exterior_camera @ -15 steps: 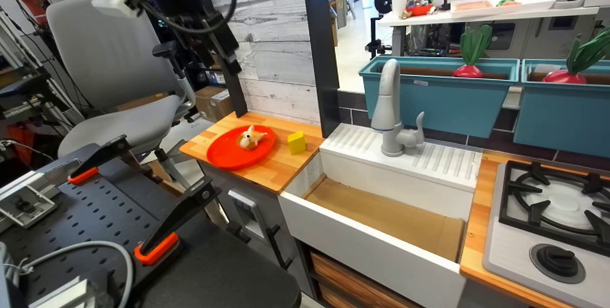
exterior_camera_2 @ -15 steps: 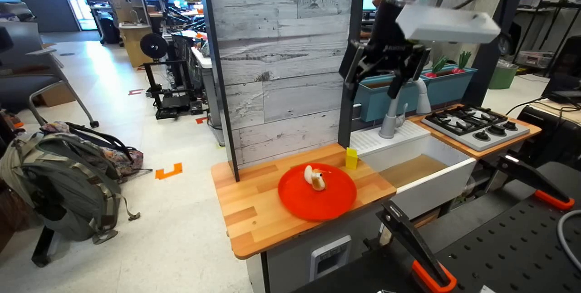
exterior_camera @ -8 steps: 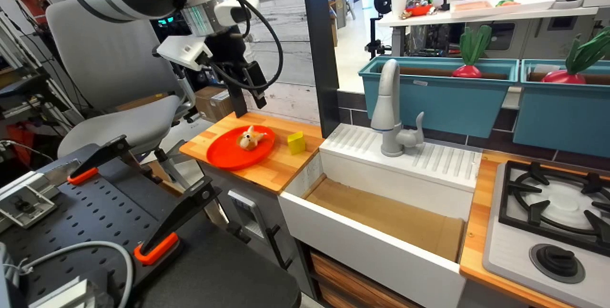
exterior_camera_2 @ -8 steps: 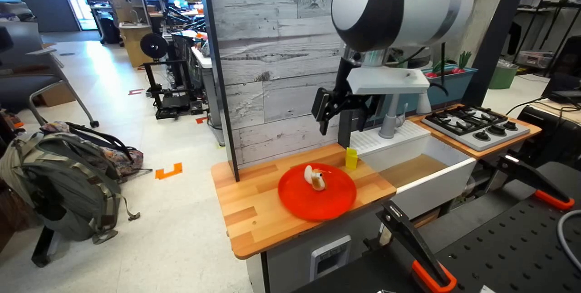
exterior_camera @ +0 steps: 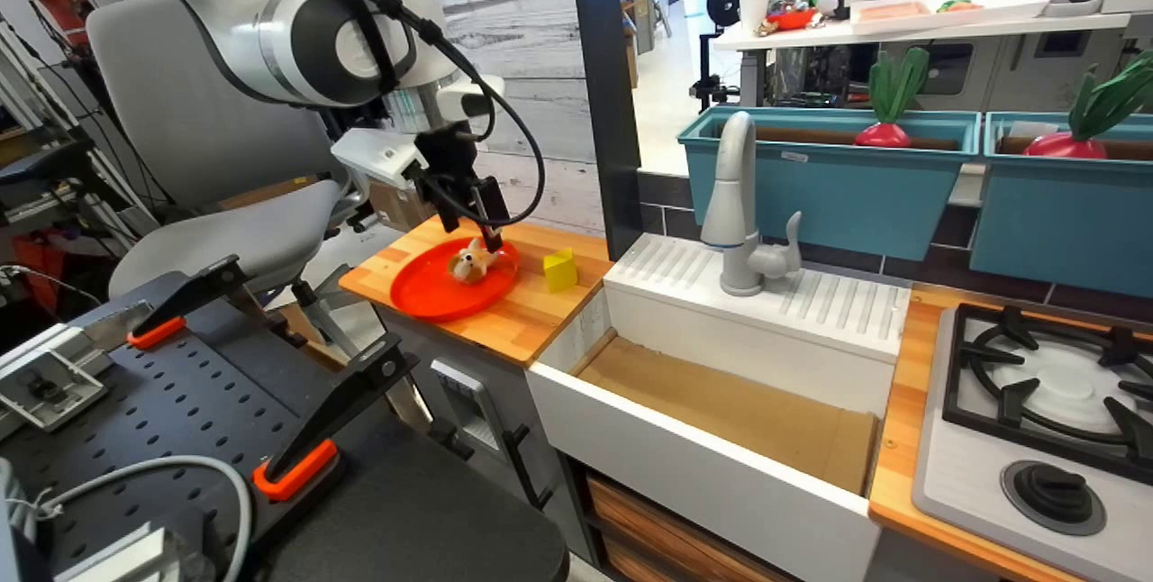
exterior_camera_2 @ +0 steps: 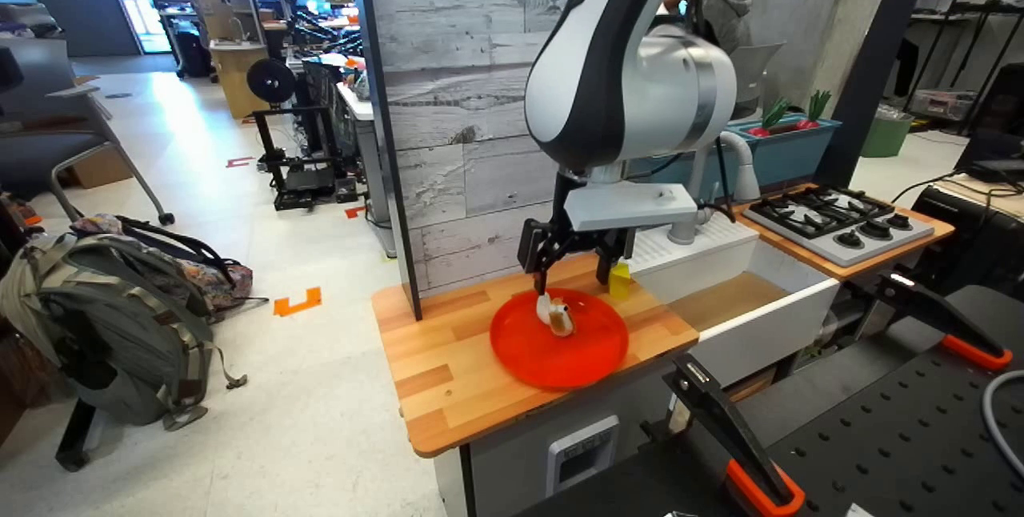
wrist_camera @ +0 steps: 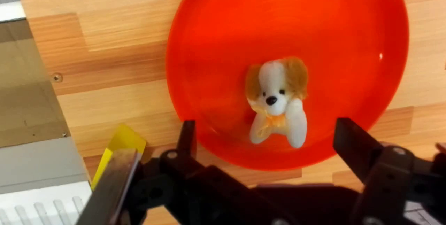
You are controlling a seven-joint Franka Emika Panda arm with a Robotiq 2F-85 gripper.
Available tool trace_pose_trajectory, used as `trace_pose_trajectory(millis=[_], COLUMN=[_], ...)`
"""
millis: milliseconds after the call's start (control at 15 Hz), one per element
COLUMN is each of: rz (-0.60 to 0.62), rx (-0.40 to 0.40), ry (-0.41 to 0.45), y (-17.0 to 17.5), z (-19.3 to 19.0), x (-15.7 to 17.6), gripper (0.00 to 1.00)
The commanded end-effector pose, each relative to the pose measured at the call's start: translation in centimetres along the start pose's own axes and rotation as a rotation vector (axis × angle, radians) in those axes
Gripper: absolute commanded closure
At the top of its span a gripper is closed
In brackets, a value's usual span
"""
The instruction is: Pick up the animal plush toy and put it on the counter
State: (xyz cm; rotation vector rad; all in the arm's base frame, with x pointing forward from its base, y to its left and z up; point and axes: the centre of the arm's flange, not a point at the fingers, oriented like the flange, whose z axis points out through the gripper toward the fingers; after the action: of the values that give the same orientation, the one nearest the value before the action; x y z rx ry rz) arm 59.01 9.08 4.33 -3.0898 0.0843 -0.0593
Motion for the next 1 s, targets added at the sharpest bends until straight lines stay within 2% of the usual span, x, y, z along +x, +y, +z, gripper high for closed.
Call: trace_pose_trajectory(millis=[0,67,467,667,733,867,933], rz=[-0.002,-0.009,-0.026,-0.051,-0.060,-0.082,-0.096], rx=[-0.016,-0.023,-0.049,-0.048,-0.045,-0.037,-0.028], ry=[-0.044,-0.050,-0.062,-0.047,-0.040,-0.018,-0.008], y=[-1.2,-1.4,-1.8,-2.6,-3.0,-4.4,-5.4], z=[2.8,3.3,4.7,3.3,2.8,1.8,1.2], x=[1.2,1.1,1.2,0.6,0.5,0.4,0.4], gripper=[0.25,0.26,0.73,0.95,0.99,0.96,0.98])
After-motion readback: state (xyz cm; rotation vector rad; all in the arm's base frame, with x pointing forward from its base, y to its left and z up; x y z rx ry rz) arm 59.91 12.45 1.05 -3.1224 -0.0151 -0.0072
